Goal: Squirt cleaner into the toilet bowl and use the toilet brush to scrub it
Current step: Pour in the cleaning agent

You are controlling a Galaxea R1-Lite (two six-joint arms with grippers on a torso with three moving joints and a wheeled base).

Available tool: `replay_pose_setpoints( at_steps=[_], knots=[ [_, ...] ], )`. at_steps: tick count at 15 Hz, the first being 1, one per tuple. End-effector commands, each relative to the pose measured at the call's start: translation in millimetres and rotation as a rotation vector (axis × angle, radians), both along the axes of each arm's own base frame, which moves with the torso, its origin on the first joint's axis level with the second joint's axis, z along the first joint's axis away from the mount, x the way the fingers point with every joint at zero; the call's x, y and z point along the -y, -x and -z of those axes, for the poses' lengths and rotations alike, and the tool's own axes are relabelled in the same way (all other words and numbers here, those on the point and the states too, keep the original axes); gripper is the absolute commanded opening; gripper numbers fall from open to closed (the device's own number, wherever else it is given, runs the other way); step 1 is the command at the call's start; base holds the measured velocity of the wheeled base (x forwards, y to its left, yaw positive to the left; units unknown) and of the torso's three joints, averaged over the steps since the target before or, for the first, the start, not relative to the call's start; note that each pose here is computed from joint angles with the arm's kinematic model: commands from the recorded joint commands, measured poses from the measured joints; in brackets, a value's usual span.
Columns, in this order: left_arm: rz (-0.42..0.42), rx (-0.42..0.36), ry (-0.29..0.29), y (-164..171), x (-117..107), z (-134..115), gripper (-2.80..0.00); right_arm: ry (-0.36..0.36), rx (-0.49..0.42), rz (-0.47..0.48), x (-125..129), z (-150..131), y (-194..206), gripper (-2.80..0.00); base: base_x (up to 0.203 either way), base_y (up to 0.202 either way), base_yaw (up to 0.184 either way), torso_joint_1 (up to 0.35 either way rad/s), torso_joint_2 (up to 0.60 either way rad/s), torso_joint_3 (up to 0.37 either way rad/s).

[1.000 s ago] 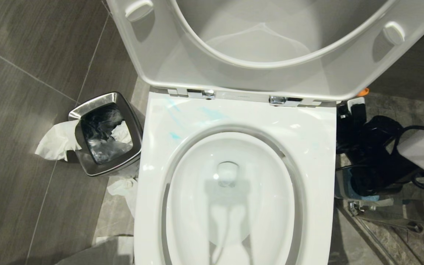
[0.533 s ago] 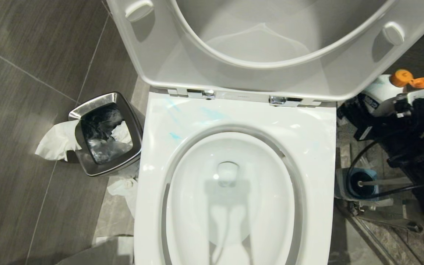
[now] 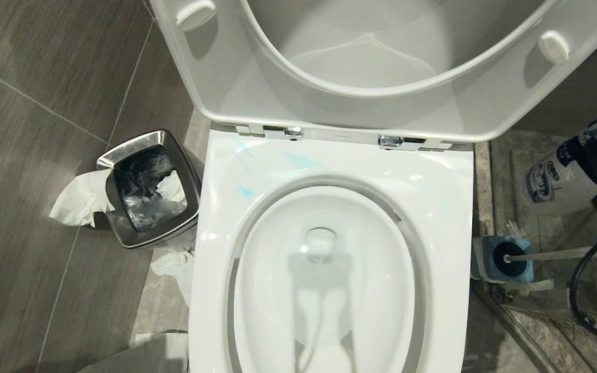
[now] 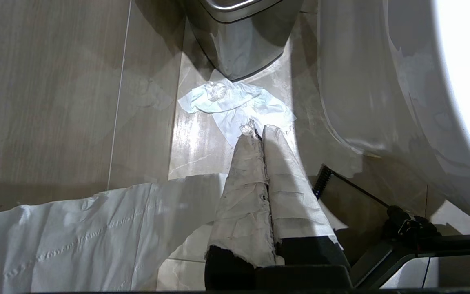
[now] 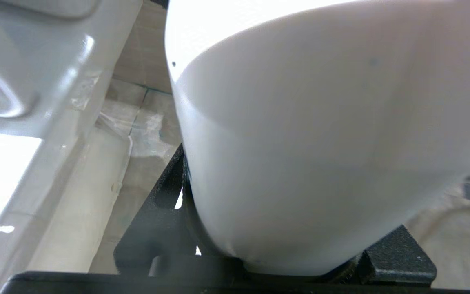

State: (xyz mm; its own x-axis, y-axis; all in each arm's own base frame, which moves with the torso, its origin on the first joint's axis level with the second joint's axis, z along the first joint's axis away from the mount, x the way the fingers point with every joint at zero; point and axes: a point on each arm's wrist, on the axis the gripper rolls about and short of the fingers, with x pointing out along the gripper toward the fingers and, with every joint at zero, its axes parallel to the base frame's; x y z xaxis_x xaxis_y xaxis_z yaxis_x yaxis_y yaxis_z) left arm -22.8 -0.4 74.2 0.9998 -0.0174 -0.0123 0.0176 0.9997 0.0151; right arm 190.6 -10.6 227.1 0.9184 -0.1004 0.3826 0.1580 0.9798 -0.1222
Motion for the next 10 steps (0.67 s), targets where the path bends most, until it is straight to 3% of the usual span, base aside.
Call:
replay_pose_setpoints(
  at_steps=[1,6,10],
  knots=[
    [-0.001,-0.002,0.000,0,0,0,-2.80,-0.011,0.046,-0.008,-2,-21,45,-2.80,0.000,0.000,0.000,0.000,0.00,0.000],
    [-0.001,-0.003,0.000,0,0,0,-2.80,-0.029,-0.091,-0.133,-8,-29,100,-2.80,0.000,0.000,0.000,0.000,0.00,0.000],
    [-0.001,-0.003,0.000,0,0,0,-2.80,0.067,-0.150,-0.238,-12,-25,120,-2.80,0.000,0.000,0.000,0.000,0.00,0.000]
  ],
)
